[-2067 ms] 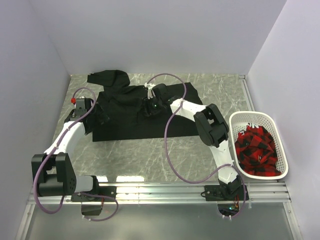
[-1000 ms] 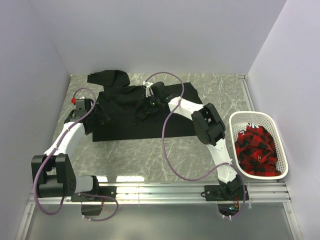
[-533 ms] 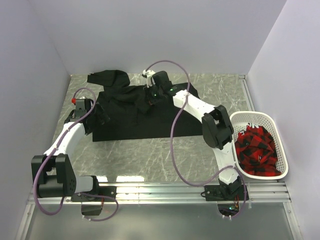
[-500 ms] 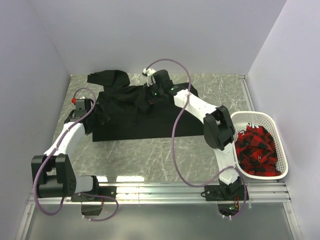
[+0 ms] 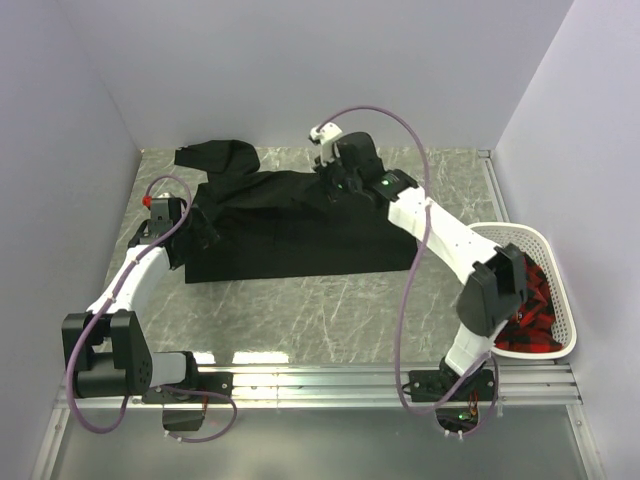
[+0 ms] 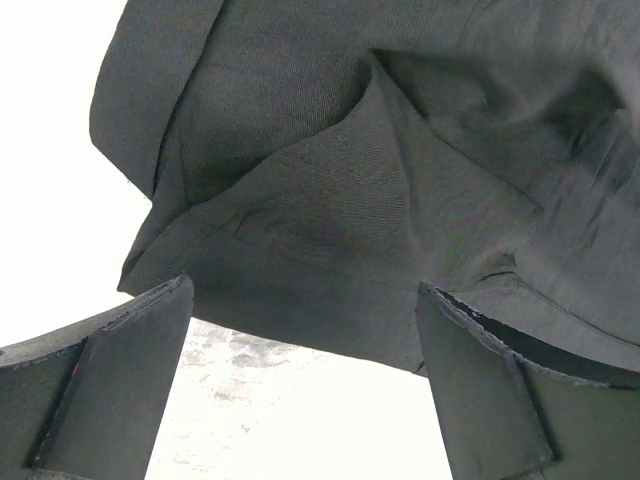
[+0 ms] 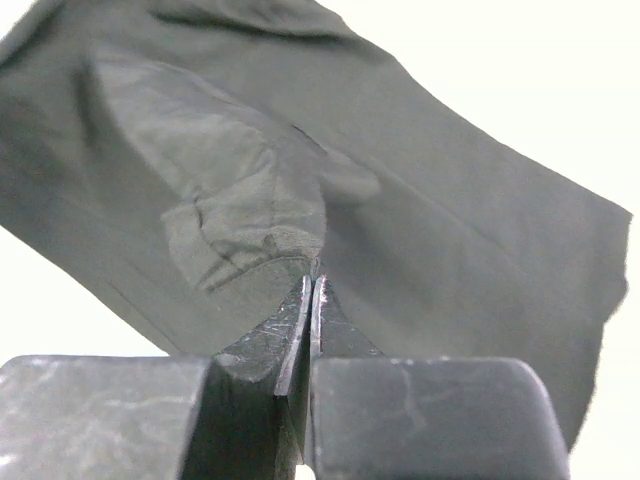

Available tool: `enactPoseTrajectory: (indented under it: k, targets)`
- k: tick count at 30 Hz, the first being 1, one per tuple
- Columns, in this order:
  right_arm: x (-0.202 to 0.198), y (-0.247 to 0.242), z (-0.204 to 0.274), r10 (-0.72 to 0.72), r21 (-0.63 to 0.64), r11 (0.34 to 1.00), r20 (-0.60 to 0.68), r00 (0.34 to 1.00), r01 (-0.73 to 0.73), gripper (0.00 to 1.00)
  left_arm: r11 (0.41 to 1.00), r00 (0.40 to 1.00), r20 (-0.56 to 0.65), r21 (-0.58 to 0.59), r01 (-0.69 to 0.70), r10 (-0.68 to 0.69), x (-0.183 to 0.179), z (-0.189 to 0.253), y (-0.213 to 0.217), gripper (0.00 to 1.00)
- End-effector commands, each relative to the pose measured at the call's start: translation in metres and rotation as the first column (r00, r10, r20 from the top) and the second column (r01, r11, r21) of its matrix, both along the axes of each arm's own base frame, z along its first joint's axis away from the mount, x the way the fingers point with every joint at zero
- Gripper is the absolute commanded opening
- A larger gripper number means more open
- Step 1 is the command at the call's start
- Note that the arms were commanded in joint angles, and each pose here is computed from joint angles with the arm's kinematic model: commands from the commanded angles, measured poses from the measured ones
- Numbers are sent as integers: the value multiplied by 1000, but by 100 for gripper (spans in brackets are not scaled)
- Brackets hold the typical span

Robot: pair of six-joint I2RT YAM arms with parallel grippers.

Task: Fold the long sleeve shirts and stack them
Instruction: Fold the shirt

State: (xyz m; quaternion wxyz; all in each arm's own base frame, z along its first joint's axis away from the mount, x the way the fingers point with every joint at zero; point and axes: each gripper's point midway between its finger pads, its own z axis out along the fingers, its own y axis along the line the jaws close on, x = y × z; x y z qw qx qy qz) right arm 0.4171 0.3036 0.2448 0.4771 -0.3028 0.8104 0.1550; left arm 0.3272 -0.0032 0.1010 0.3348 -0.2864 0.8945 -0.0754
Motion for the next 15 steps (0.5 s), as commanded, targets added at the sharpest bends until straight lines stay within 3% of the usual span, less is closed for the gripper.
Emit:
enactPoseTrajectory:
  k: [1, 9, 15]
  targets:
    - [-10, -40, 6, -79, -104, 991, 66, 995, 86, 0, 1000, 999, 51, -1, 14, -14, 4, 11, -2, 99]
    - [-30, -95, 17, -220, -131, 960, 190, 957, 247, 0, 1000, 999, 38, -9, 15, -14, 3, 6, -3, 99]
    - [-41, -104, 1, -252, -110, 955, 190, 949, 276, 0, 999, 999, 40, -33, 22, -21, 3, 5, -8, 99]
